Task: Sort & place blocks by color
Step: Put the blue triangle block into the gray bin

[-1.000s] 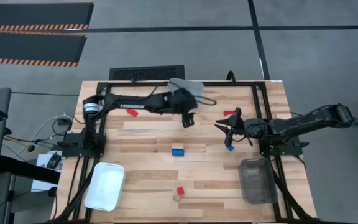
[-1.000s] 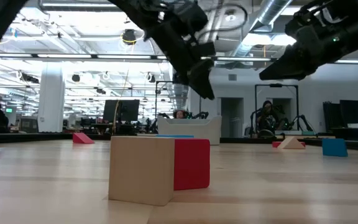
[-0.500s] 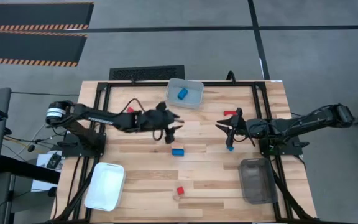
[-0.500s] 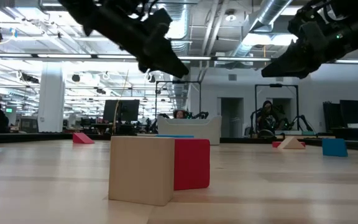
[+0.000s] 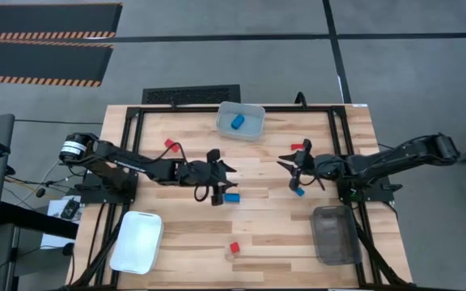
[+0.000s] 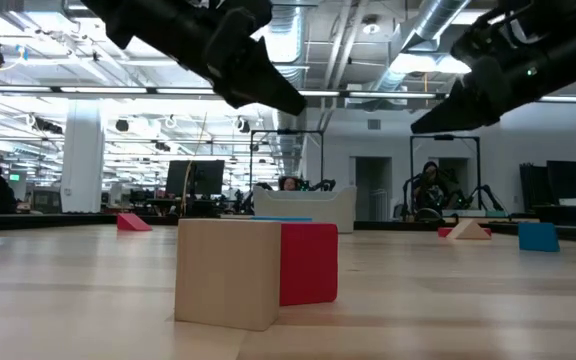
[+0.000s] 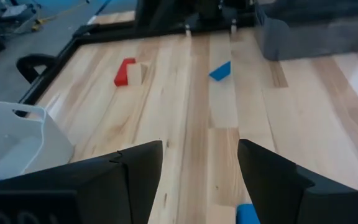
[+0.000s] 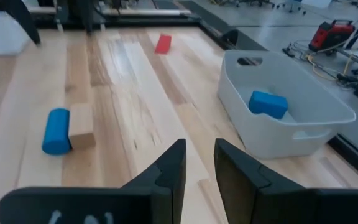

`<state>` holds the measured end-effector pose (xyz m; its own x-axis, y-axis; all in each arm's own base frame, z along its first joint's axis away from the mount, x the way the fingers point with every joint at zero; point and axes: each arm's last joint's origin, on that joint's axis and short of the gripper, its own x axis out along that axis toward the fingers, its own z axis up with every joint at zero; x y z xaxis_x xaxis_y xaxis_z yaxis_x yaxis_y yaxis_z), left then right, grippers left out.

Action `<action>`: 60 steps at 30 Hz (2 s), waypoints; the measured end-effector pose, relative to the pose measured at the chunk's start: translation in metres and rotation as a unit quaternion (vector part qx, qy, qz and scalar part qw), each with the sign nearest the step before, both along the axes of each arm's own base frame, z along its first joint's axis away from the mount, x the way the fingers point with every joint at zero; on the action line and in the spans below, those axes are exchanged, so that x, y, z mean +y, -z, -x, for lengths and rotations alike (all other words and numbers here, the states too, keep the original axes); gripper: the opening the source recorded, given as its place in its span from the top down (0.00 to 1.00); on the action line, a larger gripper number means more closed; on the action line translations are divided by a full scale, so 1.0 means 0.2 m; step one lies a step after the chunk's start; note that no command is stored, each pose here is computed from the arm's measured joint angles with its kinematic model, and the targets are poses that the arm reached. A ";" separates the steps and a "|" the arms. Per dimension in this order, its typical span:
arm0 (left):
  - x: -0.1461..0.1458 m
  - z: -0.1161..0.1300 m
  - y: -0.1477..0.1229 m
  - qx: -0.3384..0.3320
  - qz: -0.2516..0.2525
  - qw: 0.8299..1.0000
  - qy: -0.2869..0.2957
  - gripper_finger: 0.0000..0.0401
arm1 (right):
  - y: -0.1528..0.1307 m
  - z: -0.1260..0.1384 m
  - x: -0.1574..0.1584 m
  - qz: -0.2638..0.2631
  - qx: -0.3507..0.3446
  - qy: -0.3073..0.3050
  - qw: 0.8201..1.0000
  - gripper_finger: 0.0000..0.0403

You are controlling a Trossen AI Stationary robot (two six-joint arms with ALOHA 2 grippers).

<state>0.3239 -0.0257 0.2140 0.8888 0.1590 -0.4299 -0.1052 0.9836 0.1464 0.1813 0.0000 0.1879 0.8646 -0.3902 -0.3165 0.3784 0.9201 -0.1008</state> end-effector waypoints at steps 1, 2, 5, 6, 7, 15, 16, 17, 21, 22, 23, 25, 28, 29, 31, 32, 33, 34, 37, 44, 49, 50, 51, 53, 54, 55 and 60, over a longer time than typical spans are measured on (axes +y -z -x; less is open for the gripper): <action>0.00 0.00 0.00 -0.002 0.000 1.000 -0.001 0.50 | 0.01 -0.01 0.00 -0.006 0.000 0.002 1.000 0.73; 0.00 0.00 0.00 -0.003 0.000 1.000 -0.001 0.50 | 0.01 -0.01 0.00 -0.014 0.000 0.004 1.000 0.73; 0.02 -0.01 -0.01 -0.009 -0.005 1.000 -0.001 0.50 | 0.02 -0.02 0.01 -0.029 -0.006 0.005 1.000 0.73; 0.02 -0.01 -0.01 -0.009 -0.009 1.000 0.000 0.50 | 0.02 -0.02 0.01 -0.031 -0.007 0.000 0.999 0.73; 0.02 -0.01 -0.01 -0.008 -0.010 1.000 0.001 0.50 | 0.02 -0.02 0.02 -0.032 -0.009 -0.004 0.999 0.73; 0.05 -0.01 -0.01 -0.008 -0.019 0.999 -0.026 0.50 | -0.02 -0.02 0.05 -0.050 -0.050 -0.005 0.997 0.74; 0.05 -0.01 -0.01 -0.008 -0.022 0.999 -0.032 0.50 | -0.02 -0.02 0.06 -0.056 -0.054 -0.003 0.997 0.74; 0.06 -0.01 -0.01 -0.008 -0.023 0.999 -0.038 0.50 | -0.02 -0.02 0.06 -0.063 -0.057 -0.001 0.996 0.74; 0.05 0.00 -0.01 -0.011 -0.010 0.999 -0.043 0.50 | 0.00 -0.01 0.11 -0.090 -0.052 -0.011 0.995 0.74; 0.04 0.00 -0.01 -0.012 -0.005 0.999 -0.041 0.50 | 0.00 -0.01 0.12 -0.095 -0.049 -0.010 0.994 0.74; 0.03 0.00 -0.01 -0.013 0.001 0.999 -0.040 0.50 | 0.01 0.00 0.13 -0.099 -0.044 -0.007 0.994 0.75; 0.00 -0.01 0.01 -0.013 0.010 0.999 -0.035 0.50 | 0.03 0.00 0.17 -0.105 -0.039 -0.002 0.994 0.78; -0.06 -0.03 0.03 -0.012 0.023 1.000 -0.014 0.50 | 0.04 0.02 0.23 -0.114 -0.034 -0.012 0.993 0.83; -0.08 -0.03 0.05 -0.008 0.030 1.000 -0.005 0.50 | 0.04 0.02 0.25 -0.118 -0.035 -0.022 0.992 0.85; -0.14 -0.04 0.10 -0.001 0.040 0.999 0.010 0.50 | 0.03 0.03 0.30 -0.125 -0.044 -0.047 0.990 0.88; -0.17 -0.06 0.12 -0.007 0.044 0.999 0.020 0.50 | 0.03 0.04 0.32 -0.129 -0.050 -0.058 0.989 0.89; -0.19 -0.07 0.14 -0.009 0.044 0.999 0.026 0.50 | 0.02 0.04 0.34 -0.131 -0.053 -0.068 0.988 0.90; -0.22 -0.08 0.16 -0.014 0.046 0.998 0.033 0.50 | 0.02 0.05 0.36 -0.134 -0.058 -0.077 0.986 0.90; -0.28 -0.11 0.23 -0.019 0.047 0.998 0.045 0.50 | 0.01 0.07 0.41 -0.132 -0.073 -0.086 0.985 0.90; -0.32 -0.15 0.22 -0.037 0.057 0.997 0.046 0.49 | 0.01 0.11 0.43 -0.083 -0.093 -0.012 0.992 0.87; -0.32 -0.21 0.15 -0.072 0.057 0.994 0.060 0.45 | 0.00 0.10 0.39 -0.062 -0.095 0.024 0.993 0.87; -0.32 -0.23 0.15 -0.079 0.057 0.993 0.067 0.44 | 0.00 0.09 0.38 -0.059 -0.095 0.028 0.993 0.87; -0.31 -0.24 0.15 -0.075 0.052 0.994 0.066 0.43 | 0.00 0.09 0.38 -0.056 -0.095 0.030 0.993 0.87; -0.30 -0.29 0.18 -0.069 0.044 0.995 0.062 0.42 | -0.01 0.08 0.37 -0.047 -0.096 0.033 0.994 0.87; -0.29 -0.31 0.20 -0.064 0.038 0.996 0.059 0.41 | -0.01 0.08 0.37 -0.043 -0.095 0.032 0.994 0.87; -0.29 -0.33 0.22 -0.060 0.033 0.996 0.056 0.40 | -0.01 0.08 0.37 -0.038 -0.093 0.031 0.994 0.87; -0.24 -0.47 0.21 -0.076 0.026 0.996 0.050 0.40 | -0.02 0.08 0.37 -0.008 -0.084 0.027 0.996 0.87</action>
